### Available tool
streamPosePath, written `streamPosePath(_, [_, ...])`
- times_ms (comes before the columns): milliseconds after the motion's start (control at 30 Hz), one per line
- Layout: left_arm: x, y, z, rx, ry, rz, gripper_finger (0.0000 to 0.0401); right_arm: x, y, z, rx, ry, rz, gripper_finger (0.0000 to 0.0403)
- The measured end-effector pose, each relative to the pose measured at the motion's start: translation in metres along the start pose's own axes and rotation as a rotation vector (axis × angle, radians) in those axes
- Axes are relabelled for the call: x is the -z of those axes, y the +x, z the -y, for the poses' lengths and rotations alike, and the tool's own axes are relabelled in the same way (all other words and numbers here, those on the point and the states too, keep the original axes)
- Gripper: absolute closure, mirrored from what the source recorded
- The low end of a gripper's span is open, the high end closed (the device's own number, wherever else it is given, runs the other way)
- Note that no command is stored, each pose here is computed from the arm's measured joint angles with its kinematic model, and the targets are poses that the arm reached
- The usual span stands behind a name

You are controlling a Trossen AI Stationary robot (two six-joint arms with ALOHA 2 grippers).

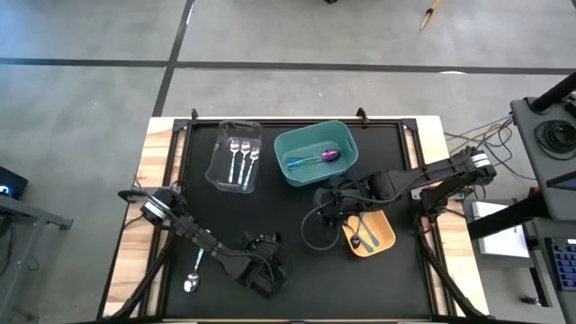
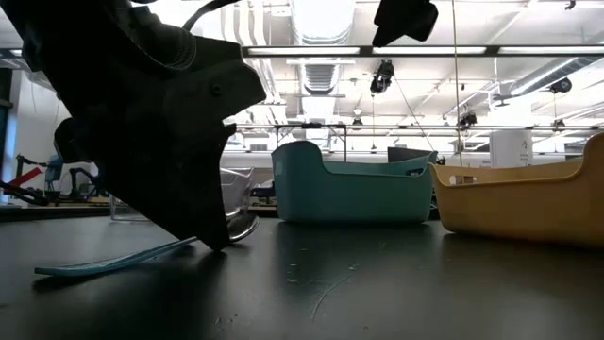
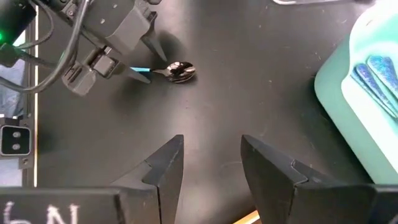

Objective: Sort silverware by color (type)
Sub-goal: Put the black spoon into the yellow bin

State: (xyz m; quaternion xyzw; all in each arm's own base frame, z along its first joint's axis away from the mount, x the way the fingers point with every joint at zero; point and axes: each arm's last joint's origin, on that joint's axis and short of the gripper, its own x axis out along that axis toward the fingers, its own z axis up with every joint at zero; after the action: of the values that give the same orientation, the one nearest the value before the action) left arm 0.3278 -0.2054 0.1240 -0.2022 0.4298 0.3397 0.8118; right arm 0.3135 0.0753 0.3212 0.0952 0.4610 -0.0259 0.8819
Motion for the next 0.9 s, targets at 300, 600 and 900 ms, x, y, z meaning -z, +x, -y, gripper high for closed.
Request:
streamPosePath(300, [0.002,0.001,-0.001,-0.005,-0.011,-0.001,0.0308,0.0,0.0,0.0,0.015,-0.006,0.007,0.0252])
streamPosePath(600, [0.002,0.001,-0.002,-0.011,-0.012,0.005,0.0396,0.004,0.002,-0.004,0.02,-0.017,-0.001,0.0252])
streamPosePath(900, [0.004,-0.009,-0.006,-0.075,0.055,0.12,0.04,0.024,0.018,-0.015,0.062,-0.039,-0.003,0.0252])
